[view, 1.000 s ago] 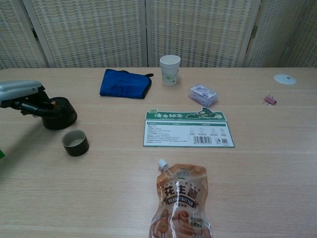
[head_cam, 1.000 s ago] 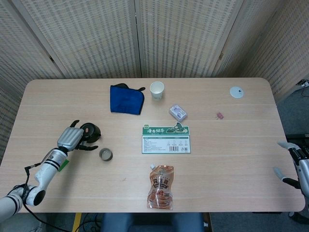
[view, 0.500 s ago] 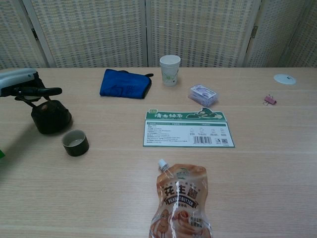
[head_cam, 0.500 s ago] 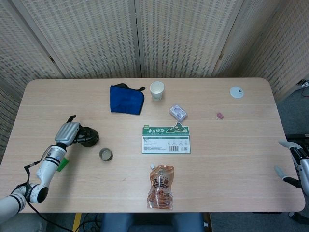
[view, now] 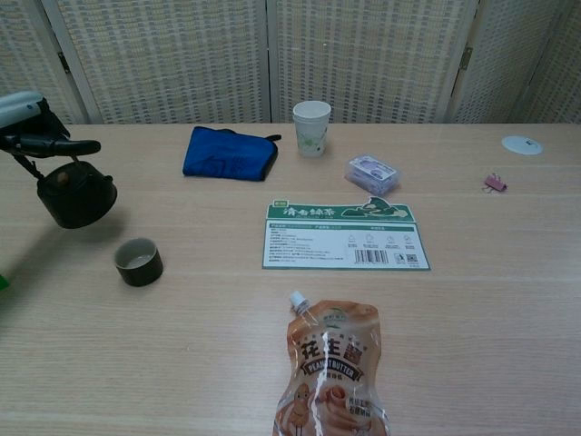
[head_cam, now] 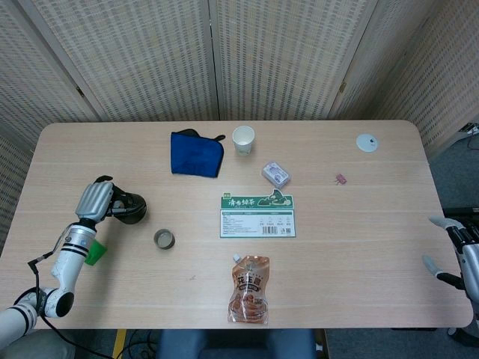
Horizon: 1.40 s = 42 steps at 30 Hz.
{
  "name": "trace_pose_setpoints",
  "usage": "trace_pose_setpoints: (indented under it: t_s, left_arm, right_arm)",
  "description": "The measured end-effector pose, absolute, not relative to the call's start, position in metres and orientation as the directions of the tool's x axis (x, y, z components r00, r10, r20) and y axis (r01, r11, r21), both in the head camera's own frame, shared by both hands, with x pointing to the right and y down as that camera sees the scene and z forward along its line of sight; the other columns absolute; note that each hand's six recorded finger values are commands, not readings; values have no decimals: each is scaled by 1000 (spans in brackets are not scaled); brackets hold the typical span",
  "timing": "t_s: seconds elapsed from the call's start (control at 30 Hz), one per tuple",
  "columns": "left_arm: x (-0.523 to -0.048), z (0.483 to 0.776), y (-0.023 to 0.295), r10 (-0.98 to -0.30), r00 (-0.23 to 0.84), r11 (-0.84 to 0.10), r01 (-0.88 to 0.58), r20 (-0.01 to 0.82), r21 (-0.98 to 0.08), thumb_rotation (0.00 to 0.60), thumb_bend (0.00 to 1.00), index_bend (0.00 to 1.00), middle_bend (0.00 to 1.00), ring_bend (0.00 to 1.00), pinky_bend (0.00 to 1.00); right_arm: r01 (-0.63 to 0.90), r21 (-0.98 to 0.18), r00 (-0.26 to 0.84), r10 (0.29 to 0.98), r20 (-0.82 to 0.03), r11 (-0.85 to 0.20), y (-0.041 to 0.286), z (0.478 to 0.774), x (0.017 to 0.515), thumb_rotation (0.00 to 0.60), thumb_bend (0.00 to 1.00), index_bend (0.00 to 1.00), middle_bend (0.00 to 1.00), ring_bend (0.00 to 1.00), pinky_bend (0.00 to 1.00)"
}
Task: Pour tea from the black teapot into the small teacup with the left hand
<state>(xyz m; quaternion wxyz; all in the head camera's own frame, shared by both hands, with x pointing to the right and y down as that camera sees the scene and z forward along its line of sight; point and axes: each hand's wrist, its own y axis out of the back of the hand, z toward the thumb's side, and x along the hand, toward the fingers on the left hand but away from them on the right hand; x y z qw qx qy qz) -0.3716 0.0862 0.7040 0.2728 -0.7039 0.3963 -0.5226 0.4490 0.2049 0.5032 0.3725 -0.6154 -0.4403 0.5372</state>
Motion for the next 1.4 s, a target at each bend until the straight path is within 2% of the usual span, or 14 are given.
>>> trace_pose_setpoints:
  t_s: [0.07, 0.13, 0.2, 0.33, 0.47, 0.63, 0.9, 1.4]
  left_arm:
    - [-373, 700, 85, -855, 127, -517, -265, 502, -814, 348, 136, 1000, 1000, 986, 276]
    - [-375, 694, 84, -870, 109, -491, -260, 480, -831, 348, 141, 1000, 1000, 989, 303]
    - [-377, 689, 83, -882, 89, -469, -262, 463, -843, 338, 143, 1000, 1000, 992, 331]
    - [-381, 683, 81, -893, 61, -445, -257, 445, -858, 268, 159, 1000, 1000, 998, 395]
    - [-384, 679, 80, -899, 43, -431, -248, 435, -867, 262, 183, 1000, 1000, 1000, 442]
    - [-387, 675, 80, -907, 26, -414, -238, 421, -879, 281, 268, 1000, 1000, 1000, 509]
    - [-390, 670, 82, -912, 22, -403, -235, 410, -885, 365, 393, 1000, 1000, 1000, 541]
    - [-381, 652, 96, -915, 95, -403, -218, 392, -889, 353, 469, 1000, 1000, 1000, 553]
  right_arm:
    - [143, -931, 39, 942, -334, -336, 205, 504, 448, 600, 197, 258, 297, 221, 185]
    - [144, -931, 41, 942, -334, -336, 204, 504, 448, 600, 197, 258, 297, 221, 185]
    - [144, -931, 43, 942, -333, -336, 204, 505, 447, 600, 197, 258, 297, 221, 186]
    - [146, -930, 48, 942, -333, -337, 204, 505, 446, 600, 197, 258, 298, 220, 185]
    - [149, -930, 50, 941, -334, -337, 204, 506, 446, 600, 197, 258, 297, 221, 185]
    - [150, -929, 52, 941, -333, -337, 205, 506, 446, 600, 197, 258, 297, 221, 185]
    - [152, -930, 53, 942, -331, -335, 206, 505, 446, 600, 196, 258, 298, 221, 185]
    - [157, -927, 64, 940, -335, -341, 206, 508, 444, 600, 197, 258, 297, 221, 185]
